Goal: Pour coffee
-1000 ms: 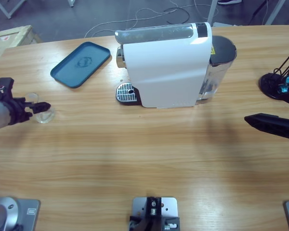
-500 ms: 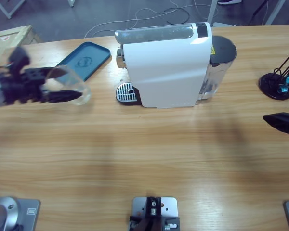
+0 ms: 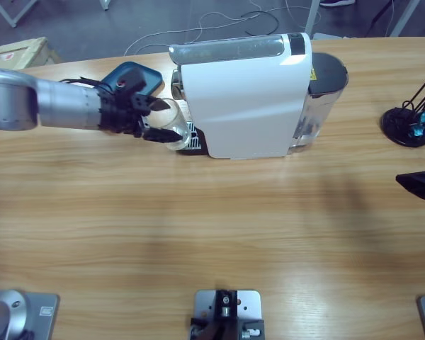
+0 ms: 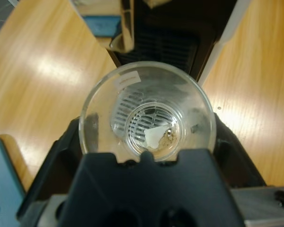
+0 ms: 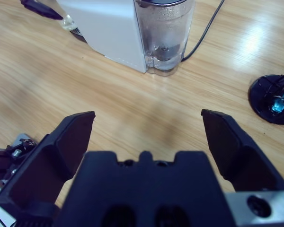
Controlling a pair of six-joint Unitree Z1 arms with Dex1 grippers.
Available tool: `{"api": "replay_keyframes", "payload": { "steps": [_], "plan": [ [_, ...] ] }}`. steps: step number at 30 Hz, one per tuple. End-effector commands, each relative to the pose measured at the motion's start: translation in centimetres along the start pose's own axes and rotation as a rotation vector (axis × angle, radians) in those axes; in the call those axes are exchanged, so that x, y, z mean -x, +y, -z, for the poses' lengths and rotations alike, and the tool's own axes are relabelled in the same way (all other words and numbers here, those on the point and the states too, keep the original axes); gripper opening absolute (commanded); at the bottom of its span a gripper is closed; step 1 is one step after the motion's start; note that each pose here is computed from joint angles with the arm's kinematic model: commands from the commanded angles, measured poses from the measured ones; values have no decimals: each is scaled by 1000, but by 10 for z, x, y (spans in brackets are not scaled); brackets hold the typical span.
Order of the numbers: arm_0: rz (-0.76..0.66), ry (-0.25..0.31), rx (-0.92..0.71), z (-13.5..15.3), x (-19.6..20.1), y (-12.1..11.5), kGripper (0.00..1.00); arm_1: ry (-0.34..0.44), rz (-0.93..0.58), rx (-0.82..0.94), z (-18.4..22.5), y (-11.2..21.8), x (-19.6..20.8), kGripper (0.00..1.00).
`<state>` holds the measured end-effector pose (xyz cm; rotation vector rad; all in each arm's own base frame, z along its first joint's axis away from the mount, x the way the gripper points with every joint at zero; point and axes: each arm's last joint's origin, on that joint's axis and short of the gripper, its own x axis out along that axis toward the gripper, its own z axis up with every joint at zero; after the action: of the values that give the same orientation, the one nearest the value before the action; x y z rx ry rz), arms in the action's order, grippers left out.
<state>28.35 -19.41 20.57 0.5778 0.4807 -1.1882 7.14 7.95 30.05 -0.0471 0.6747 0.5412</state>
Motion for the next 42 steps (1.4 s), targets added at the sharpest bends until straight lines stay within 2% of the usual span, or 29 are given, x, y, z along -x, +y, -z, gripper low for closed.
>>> {"api": "replay_keyframes", "payload": {
  "steps": [1, 6, 17, 19, 21, 25, 29, 32, 35, 38, 42],
  "plan": [
    [14, 93, 15, 18, -31, 3, 0, 21, 24, 5, 7, -2, -3, 1000],
    [24, 78, 3, 12, -38, 4, 0, 22, 32, 6, 7, -2, -4, 1000],
    [49, 92, 9, 11, -46, -6, 0, 19, 31, 4, 8, -2, -4, 1000],
    [22, 89, 23, 10, -46, -4, 887, 17, 29, 3, 8, -2, -4, 1000],
    [-15, 91, 30, 7, -39, -5, 978, 18, 29, 4, 8, -2, -4, 1000],
    [-22, 90, 49, 7, -35, -7, 982, 19, 30, 2, 8, -2, -4, 1000],
    [-54, 61, 71, 0, -18, -4, 982, 19, 30, 1, 8, -2, -4, 1000],
    [-88, 16, 80, -7, 8, -7, 982, 11, 28, -1, 7, -2, -2, 1000],
    [-104, -49, 84, -17, 43, -24, 982, -17, 26, 3, -3, -1, 4, 1000],
    [-64, -102, 148, -25, 65, -47, 982, -60, 106, 28, -31, 5, 4, 1000],
    [-86, -78, 262, -21, 96, -70, 982, 21, 224, 58, -115, 15, -29, 1000]
  ]
}}
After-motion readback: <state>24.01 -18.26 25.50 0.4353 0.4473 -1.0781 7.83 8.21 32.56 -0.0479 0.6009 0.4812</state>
